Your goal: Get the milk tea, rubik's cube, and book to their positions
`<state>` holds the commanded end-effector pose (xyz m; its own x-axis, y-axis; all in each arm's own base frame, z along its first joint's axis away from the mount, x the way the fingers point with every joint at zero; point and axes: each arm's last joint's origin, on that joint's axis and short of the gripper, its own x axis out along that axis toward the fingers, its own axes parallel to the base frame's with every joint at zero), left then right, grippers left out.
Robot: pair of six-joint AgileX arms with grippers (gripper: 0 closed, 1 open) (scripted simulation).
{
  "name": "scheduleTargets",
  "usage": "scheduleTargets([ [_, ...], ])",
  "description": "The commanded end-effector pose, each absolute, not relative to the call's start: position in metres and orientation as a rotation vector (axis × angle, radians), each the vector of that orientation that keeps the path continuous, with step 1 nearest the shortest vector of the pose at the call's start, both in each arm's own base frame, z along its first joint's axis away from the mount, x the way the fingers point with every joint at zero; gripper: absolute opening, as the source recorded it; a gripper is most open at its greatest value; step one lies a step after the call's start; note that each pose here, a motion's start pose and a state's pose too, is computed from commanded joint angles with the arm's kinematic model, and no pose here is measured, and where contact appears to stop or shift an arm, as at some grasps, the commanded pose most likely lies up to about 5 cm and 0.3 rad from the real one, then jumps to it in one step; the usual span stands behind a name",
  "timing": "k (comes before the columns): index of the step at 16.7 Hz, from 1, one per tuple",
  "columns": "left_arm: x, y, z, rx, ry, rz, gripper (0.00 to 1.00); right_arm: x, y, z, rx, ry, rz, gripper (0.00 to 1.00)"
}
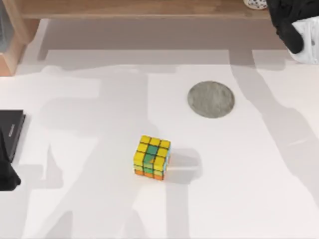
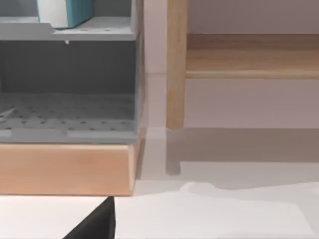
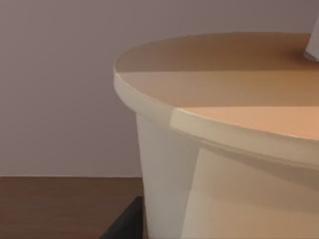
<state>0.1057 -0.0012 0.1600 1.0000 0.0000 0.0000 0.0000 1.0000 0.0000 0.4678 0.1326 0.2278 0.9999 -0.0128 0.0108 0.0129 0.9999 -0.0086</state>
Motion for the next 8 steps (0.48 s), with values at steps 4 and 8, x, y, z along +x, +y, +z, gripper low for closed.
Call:
scheduleTargets([
  [4, 0.106, -0.001, 0.16, 0.0, 0.0, 0.0, 1.0, 0.442, 0.132, 0.236, -0.012, -0.016, -0.019, 0.0],
  [8, 0.106, -0.001, 0.16, 0.0, 0.0, 0.0, 1.0, 0.4, 0.133, 0.234, -0.013, -0.001, -0.015, 0.0],
])
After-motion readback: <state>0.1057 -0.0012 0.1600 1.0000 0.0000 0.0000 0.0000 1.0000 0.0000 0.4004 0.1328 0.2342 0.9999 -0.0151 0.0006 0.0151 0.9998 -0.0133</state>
